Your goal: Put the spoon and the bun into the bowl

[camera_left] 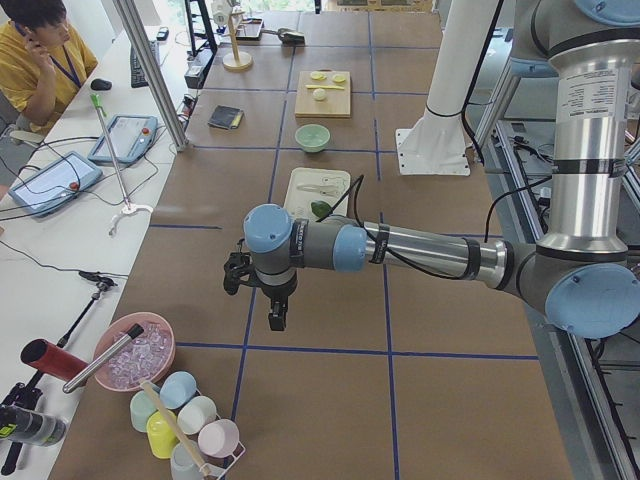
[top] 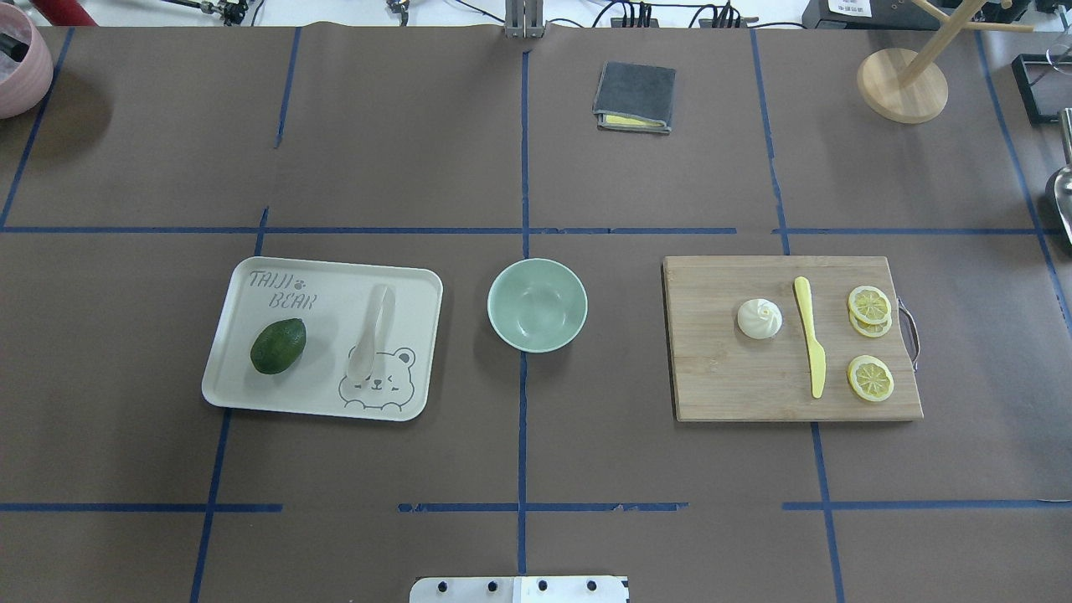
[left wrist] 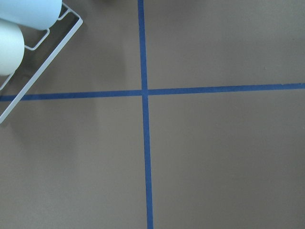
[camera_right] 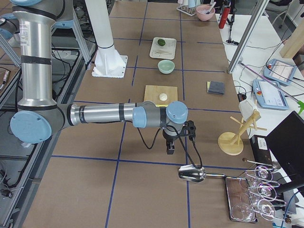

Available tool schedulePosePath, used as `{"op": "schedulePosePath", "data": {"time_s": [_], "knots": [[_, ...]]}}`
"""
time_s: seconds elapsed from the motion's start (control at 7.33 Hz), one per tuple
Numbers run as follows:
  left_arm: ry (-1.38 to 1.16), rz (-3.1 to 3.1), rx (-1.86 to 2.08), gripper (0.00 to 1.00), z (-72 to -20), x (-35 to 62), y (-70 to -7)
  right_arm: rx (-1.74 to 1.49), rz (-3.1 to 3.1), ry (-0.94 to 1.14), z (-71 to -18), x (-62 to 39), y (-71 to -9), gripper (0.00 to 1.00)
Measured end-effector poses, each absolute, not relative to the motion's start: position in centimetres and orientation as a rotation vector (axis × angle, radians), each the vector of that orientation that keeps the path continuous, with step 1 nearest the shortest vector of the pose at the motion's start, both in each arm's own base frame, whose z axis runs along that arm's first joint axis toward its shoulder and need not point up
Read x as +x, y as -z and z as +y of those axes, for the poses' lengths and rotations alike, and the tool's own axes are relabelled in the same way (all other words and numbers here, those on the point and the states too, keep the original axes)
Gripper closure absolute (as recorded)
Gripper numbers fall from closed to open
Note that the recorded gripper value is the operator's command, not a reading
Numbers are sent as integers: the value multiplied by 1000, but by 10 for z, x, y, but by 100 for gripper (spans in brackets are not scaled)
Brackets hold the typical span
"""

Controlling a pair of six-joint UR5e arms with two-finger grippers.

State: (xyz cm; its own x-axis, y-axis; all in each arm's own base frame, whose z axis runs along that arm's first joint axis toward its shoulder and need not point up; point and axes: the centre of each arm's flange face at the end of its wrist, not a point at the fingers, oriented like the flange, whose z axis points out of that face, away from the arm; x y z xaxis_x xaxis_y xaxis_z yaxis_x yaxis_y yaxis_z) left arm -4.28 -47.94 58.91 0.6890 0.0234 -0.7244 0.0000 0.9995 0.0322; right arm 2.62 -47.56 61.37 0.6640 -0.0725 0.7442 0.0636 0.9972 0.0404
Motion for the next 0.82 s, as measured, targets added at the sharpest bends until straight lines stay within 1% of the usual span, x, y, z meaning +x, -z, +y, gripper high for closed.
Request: {"op": "schedulePosePath", "data": {"time_s": [0.82], "knots": [[-51,740,106,0,-488,-41,-566,28,-847,84,-477,26,-605,0]]}}
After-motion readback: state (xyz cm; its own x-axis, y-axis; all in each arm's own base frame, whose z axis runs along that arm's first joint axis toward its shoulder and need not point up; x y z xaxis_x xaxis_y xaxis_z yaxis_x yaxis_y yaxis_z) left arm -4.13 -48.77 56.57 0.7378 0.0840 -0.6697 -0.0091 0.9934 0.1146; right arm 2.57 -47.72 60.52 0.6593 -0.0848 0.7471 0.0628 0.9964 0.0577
